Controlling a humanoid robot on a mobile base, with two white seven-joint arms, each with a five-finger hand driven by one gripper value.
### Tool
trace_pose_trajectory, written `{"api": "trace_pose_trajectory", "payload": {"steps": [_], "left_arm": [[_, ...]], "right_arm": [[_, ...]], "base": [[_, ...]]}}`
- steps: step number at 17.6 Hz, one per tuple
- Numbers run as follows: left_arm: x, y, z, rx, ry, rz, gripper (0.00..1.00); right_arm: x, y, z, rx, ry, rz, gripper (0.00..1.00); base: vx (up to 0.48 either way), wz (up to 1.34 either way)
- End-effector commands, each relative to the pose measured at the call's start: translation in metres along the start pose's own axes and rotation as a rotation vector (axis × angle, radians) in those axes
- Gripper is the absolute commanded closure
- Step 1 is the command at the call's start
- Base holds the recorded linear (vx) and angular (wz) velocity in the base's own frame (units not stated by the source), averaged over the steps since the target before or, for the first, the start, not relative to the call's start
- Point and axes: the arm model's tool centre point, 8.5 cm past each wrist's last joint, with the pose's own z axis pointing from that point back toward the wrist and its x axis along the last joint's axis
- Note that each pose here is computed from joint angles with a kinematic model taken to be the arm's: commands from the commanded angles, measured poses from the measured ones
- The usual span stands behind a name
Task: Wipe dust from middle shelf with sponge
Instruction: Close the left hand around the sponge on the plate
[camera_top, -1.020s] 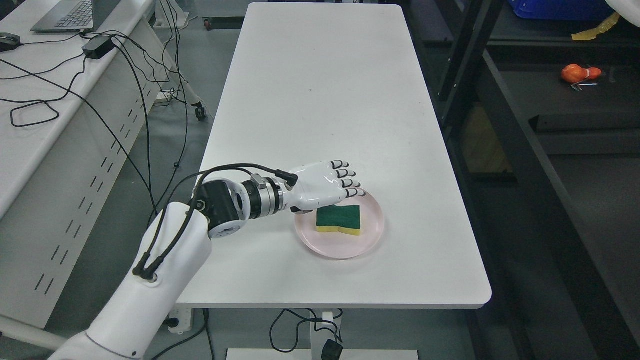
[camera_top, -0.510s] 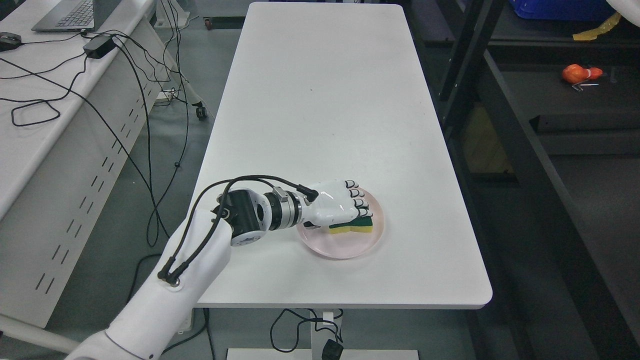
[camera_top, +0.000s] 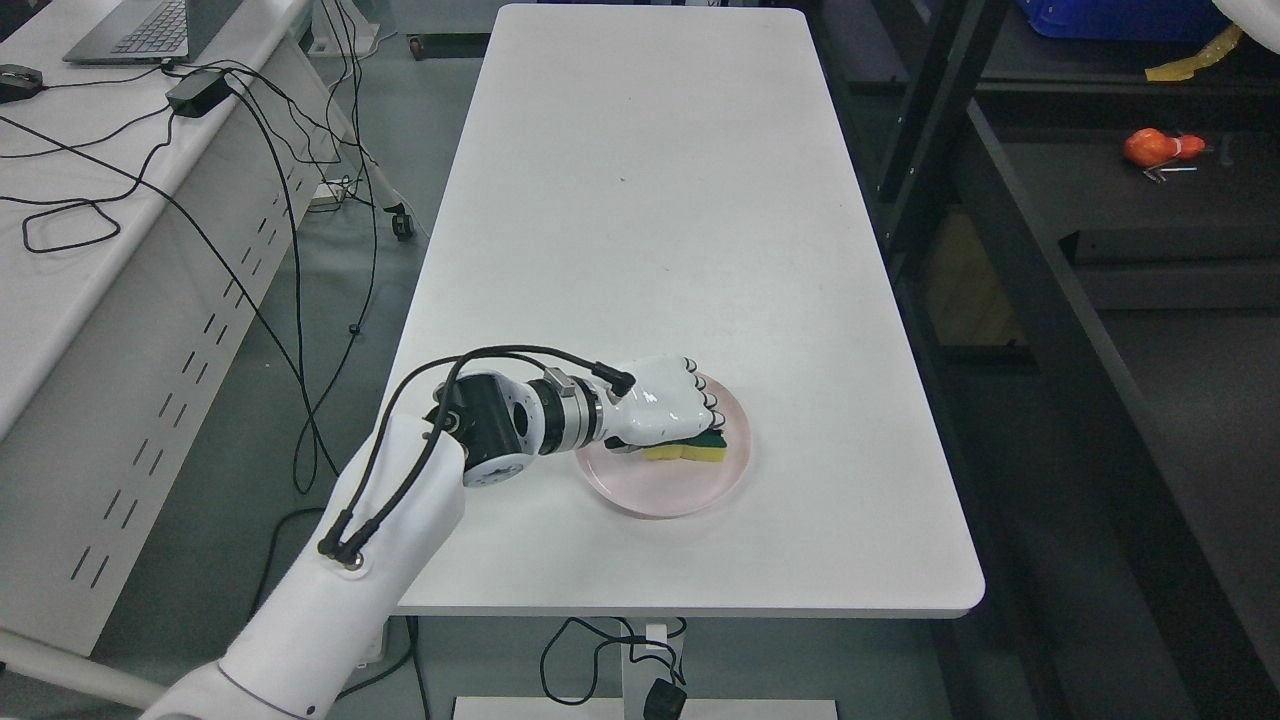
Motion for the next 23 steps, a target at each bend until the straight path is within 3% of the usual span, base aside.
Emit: {"api": "trace_pose_trajectory", "payload": {"steps": [1,6,10,14,16,19,21,23], "left_arm": [[-0.019,-0.005,0.015,0.051,0.066,0.083,0.53],[-0.016,-0.027,0.024,0.060,0.036,0.125,0.71],[-0.036,-0.034,0.041,0.104,0.087,0.205,0.96],[-0.046,-0.032,0.052,0.181,0.104,0.275,1.00],[-0.061,-0.016,0.066,0.343,0.120,0.373,0.99],[-0.079,0.003,0.103,0.745,0.063,0.631,1.00],[-0.078,-0.008,0.117,0.959,0.038,0.847,1.00],[-0.109,-0.026,0.146,1.245,0.234,1.167,0.99]], "right_arm": [[0.009,-0.010,0.000,-0.015,-0.022,-0.001,0.00],[0.009,-0.010,0.000,-0.015,-0.022,-0.002,0.00],[0.009,-0.010,0.000,-0.015,-0.022,-0.002,0.00],[0.010,-0.010,0.000,-0.015,-0.023,-0.002,0.00],[0.009,-0.010,0.000,-0.015,-0.022,-0.002,0.00],[0.009,-0.010,0.000,-0.015,-0.022,-0.002,0.00],[0.010,-0.010,0.000,-0.015,-0.023,-0.002,0.00],[0.009,-0.010,0.000,-0.015,-0.022,-0.002,0.00]], "base": [[0.000,0.00],[0.000,0.00],[0.000,0.00],[0.000,0.00],[0.000,0.00],[0.000,0.00],[0.000,0.00],[0.000,0.00]]}}
